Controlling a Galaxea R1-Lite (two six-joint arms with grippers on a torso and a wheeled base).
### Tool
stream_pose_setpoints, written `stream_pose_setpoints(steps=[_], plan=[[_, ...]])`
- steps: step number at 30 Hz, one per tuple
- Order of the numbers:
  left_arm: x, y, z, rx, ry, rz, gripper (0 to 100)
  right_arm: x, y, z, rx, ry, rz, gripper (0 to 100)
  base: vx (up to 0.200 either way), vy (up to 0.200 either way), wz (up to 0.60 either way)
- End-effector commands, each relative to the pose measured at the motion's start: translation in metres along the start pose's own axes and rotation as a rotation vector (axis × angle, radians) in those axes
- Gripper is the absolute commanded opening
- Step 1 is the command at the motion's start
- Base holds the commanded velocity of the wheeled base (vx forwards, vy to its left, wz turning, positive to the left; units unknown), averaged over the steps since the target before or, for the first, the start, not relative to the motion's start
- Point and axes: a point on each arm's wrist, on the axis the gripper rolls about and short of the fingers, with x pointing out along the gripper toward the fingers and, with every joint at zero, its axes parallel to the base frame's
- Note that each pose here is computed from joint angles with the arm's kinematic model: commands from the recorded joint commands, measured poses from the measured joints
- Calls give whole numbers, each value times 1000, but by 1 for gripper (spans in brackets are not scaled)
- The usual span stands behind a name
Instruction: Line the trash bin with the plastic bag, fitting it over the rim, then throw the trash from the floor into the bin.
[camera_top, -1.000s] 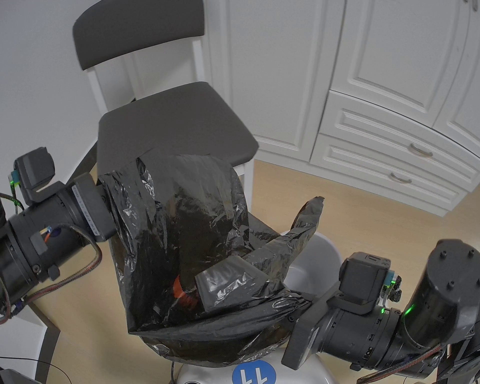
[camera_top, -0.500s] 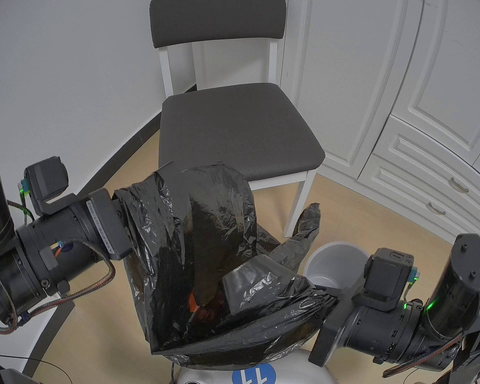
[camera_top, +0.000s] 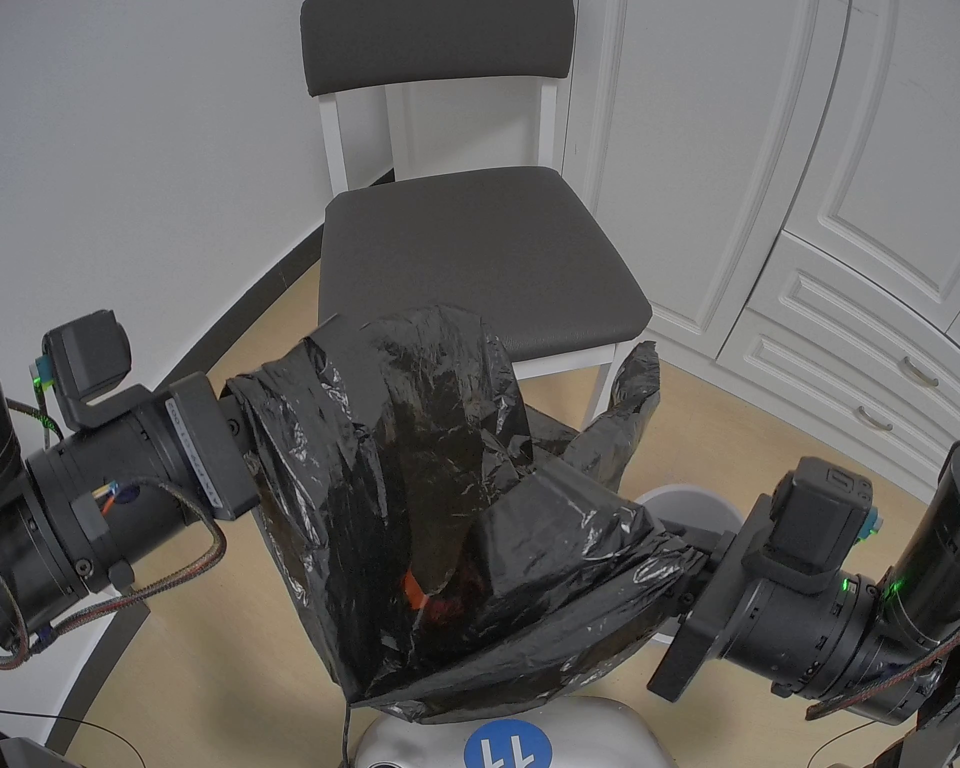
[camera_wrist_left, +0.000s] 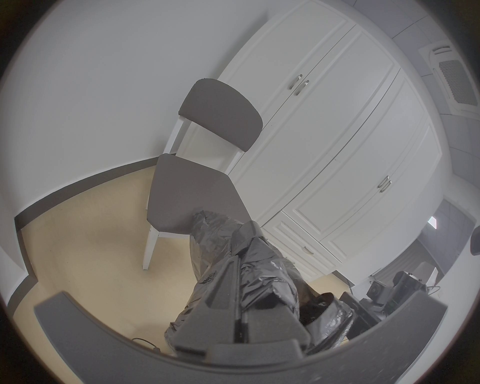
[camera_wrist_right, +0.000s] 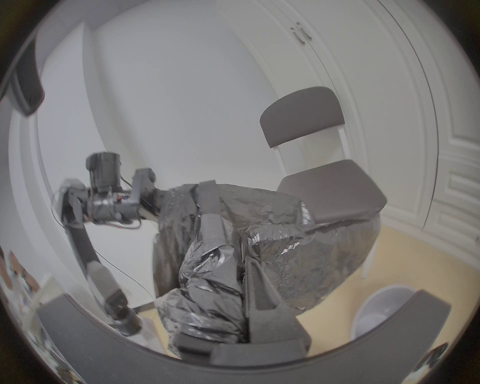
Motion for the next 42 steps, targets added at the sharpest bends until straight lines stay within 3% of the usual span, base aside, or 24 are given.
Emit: stream_pose_setpoints(steps=[1,7,15,42], plan=[[-4,0,3,-5,-15,-8,0,-8,-10,-14,-105,33,-71,0,0,0,0],[-7,-3,4,-7,-17,-24,0,-22,-11,-17,-166,-40,-11,0,0,0,0],[-13,-4,7,-15,-31,-44,0,-26,-14,-21,-195,-28,111,0,0,0,-375],[-11,-5,3,-11,-17,-49,0,-30,-16,-30,-179,9,121,0,0,0,-600]])
